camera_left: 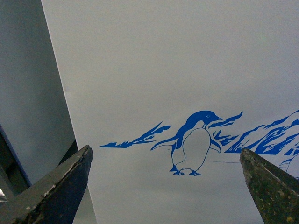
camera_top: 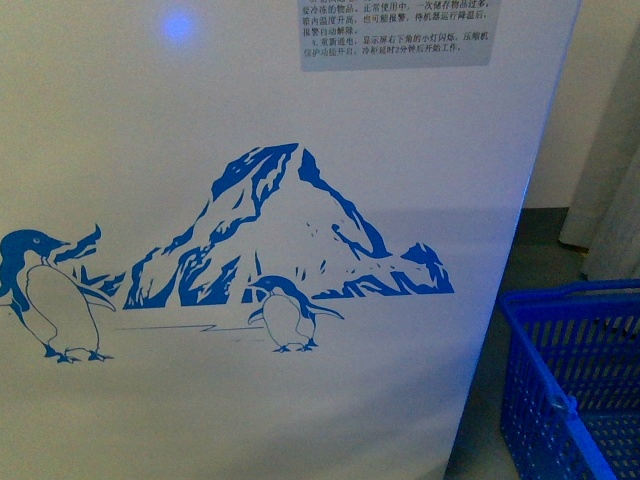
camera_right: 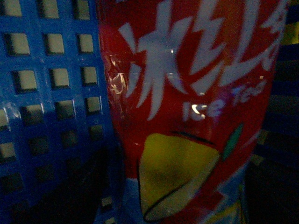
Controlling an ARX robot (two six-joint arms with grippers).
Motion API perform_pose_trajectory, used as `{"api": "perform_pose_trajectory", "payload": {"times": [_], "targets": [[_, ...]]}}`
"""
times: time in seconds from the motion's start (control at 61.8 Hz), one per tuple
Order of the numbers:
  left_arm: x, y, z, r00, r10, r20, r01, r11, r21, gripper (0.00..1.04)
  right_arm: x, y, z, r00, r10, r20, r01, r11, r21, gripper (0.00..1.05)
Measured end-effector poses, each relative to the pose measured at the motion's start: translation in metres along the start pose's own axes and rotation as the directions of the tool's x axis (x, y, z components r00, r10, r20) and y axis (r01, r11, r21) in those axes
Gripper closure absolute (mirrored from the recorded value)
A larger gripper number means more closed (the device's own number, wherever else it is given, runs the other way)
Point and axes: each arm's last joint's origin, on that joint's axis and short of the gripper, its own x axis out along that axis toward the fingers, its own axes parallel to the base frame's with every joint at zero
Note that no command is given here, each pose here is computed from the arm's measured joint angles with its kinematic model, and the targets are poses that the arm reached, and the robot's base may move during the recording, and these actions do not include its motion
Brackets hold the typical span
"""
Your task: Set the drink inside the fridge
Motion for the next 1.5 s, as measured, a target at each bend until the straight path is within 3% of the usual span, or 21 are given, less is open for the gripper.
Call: {"api": "perform_pose_trajectory", "payload": {"times": [0.34,0.469,0.598,0.712,0.906,1.132,1.229,1.343,1.504], "targets": [[0.0,0.0,0.0,1.0,0.0,0.0,0.0,1.0,0.0,0.08,-0.016,-0.003,0.001,0.998,0.059,0.032,-0.06,0.997,0.038,0.63],[0.0,0.0,0.0,1.0,0.0,0.0,0.0,1.0,0.0,0.08,-0.054,-0.002,0.003,0.985,0.157,0.077,-0.162,0.985,0.057,0.65],[0.0,0.0,0.0,1.0,0.0,0.0,0.0,1.0,0.0,0.08,-0.113,-0.013,0.036,0.949,0.228,0.219,-0.249,0.966,0.071,0.65],[0.0,0.0,0.0,1.0,0.0,0.0,0.0,1.0,0.0,0.08,-0.166,-0.028,0.061,0.901,0.26,0.346,-0.306,0.948,0.085,0.65],[0.0,0.0,0.0,1.0,0.0,0.0,0.0,1.0,0.0,0.08,-0.259,-0.056,0.074,0.808,0.307,0.503,-0.403,0.911,0.09,0.65],[0.0,0.0,0.0,1.0,0.0,0.0,0.0,1.0,0.0,0.08,-0.411,-0.1,0.052,0.65,0.238,0.722,-0.453,0.884,0.116,0.65],[0.0,0.0,0.0,1.0,0.0,0.0,0.0,1.0,0.0,0.08,-0.462,-0.115,0.03,0.557,0.156,0.816,-0.456,0.879,0.143,0.65],[0.0,0.0,0.0,1.0,0.0,0.0,0.0,1.0,0.0,0.08,-0.493,-0.122,0.002,0.487,0.102,0.868,-0.474,0.865,0.164,0.65],[0.0,0.0,0.0,1.0,0.0,0.0,0.0,1.0,0.0,0.08,-0.508,-0.121,-0.034,0.469,0.058,0.881,-0.493,0.845,0.207,0.65]]}}
